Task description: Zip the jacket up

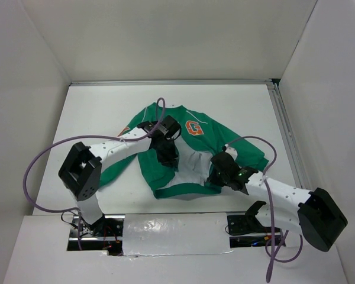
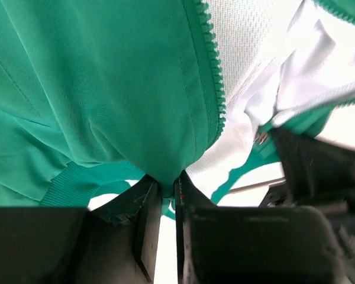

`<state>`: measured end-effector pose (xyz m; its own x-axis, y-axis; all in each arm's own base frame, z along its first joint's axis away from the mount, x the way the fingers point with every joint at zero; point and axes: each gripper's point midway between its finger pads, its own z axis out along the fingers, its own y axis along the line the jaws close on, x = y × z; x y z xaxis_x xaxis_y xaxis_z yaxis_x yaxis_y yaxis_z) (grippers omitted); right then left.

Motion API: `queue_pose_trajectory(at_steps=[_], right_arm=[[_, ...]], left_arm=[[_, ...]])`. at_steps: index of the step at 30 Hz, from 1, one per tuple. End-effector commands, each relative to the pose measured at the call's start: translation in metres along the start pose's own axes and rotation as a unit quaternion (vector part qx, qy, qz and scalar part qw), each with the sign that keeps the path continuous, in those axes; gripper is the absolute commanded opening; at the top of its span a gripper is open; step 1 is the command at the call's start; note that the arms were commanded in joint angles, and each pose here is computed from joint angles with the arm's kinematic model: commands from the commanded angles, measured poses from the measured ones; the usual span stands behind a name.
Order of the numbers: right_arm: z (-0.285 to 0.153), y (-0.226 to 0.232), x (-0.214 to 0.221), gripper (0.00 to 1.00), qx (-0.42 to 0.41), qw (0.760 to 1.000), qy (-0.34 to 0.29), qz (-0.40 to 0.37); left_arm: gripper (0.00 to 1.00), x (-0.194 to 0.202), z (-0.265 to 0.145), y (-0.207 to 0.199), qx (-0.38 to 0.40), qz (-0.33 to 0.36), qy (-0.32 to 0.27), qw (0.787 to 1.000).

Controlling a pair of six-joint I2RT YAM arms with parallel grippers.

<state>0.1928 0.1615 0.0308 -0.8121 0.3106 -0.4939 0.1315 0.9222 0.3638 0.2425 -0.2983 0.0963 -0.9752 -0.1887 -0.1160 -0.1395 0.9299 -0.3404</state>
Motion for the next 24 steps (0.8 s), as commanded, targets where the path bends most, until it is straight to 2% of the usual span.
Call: queue_pose_trajectory(at_steps=[1,7,12,16,17,18,24], right_arm=[[0.014,-0.015,-0.002,0.08,0.025,0.999,-0.006,0.021],[0.022,-0.043,-0.001,0.03,0.084,0.994,0.019,0.063],[0.025,-0.047,-0.003,0.01,0.09,0.992,0.024,0.08],[0.02,-0.024,-0.008,0.0,0.028,0.999,0.024,0.032],[0.017,-0.013,-0.009,0.0,0.007,1.0,0.021,0.015],[0.01,-0.003,-0.016,0.0,-0.014,1.0,0.005,0.005],[-0.047,0.06,-0.041,0.0,-0.148,0.984,-0.062,-0.075]], left_arm=[[0.25,0.003,-0.025,0.003,0.029,0.014,-0.005,0.999],[0.28,-0.001,-0.046,0.028,0.067,-0.003,-0.019,0.998],[0.28,-0.001,-0.057,0.048,0.066,-0.017,-0.029,0.997],[0.19,0.006,-0.054,0.05,0.092,-0.009,-0.026,0.995],[0.13,0.007,-0.054,0.047,0.101,-0.004,-0.024,0.995],[0.01,0.006,-0.056,0.04,0.122,0.004,-0.028,0.992],[0.0,0.01,-0.06,0.02,0.192,0.055,-0.034,0.979]])
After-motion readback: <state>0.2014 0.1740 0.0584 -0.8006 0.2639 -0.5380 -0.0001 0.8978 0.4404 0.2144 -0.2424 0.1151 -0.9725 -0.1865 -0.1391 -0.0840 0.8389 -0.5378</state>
